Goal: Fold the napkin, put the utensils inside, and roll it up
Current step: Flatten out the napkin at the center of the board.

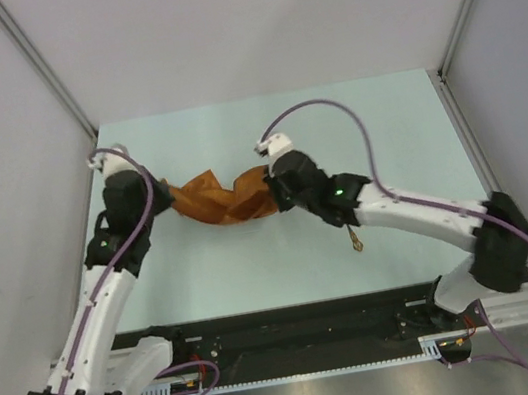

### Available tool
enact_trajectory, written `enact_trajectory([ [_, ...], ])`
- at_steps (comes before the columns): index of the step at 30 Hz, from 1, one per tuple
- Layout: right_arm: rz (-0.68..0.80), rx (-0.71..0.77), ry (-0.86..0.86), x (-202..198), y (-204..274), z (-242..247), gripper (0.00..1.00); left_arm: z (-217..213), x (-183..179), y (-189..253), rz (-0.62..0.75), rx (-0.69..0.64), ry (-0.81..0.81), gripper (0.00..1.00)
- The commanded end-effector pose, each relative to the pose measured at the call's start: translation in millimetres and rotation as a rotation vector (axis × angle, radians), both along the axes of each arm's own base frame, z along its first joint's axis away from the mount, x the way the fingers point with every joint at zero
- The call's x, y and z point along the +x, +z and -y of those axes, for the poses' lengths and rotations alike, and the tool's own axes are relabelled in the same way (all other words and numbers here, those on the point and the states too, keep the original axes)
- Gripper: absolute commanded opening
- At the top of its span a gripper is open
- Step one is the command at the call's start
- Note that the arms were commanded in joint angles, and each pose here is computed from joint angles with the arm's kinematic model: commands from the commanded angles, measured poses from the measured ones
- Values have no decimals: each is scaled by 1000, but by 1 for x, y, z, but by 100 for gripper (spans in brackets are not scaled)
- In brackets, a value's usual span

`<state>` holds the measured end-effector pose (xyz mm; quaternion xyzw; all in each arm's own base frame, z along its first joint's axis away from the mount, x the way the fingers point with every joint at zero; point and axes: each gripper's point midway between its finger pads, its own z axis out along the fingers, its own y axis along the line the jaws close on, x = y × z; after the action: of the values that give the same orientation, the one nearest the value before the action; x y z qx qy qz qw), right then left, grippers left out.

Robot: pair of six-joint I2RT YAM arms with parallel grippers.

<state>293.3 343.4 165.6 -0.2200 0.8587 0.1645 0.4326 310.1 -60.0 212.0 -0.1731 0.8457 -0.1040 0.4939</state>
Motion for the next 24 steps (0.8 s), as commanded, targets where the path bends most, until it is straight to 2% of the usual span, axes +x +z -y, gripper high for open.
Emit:
enact_trajectory([
  [1,314,80,-114,6,137,60,0,-36,1,142,350,47,144,0],
  [6,568,272,-166,-30,255,118,0,-59,-43,258,659,26,213,0],
  [10,691,355,-156,-58,314,140,0,-72,-94,341,853,18,220,0],
  [14,772,398,-119,-79,349,142,0,-83,-133,387,938,54,227,0],
  [17,820,413,-132,-80,366,146,0,-85,-148,405,987,75,218,0],
  [19,840,384,-144,-74,368,141,0,-82,-144,406,978,91,203,1],
  [24,860,361,-126,-69,374,131,0,-70,-108,380,845,122,156,2],
])
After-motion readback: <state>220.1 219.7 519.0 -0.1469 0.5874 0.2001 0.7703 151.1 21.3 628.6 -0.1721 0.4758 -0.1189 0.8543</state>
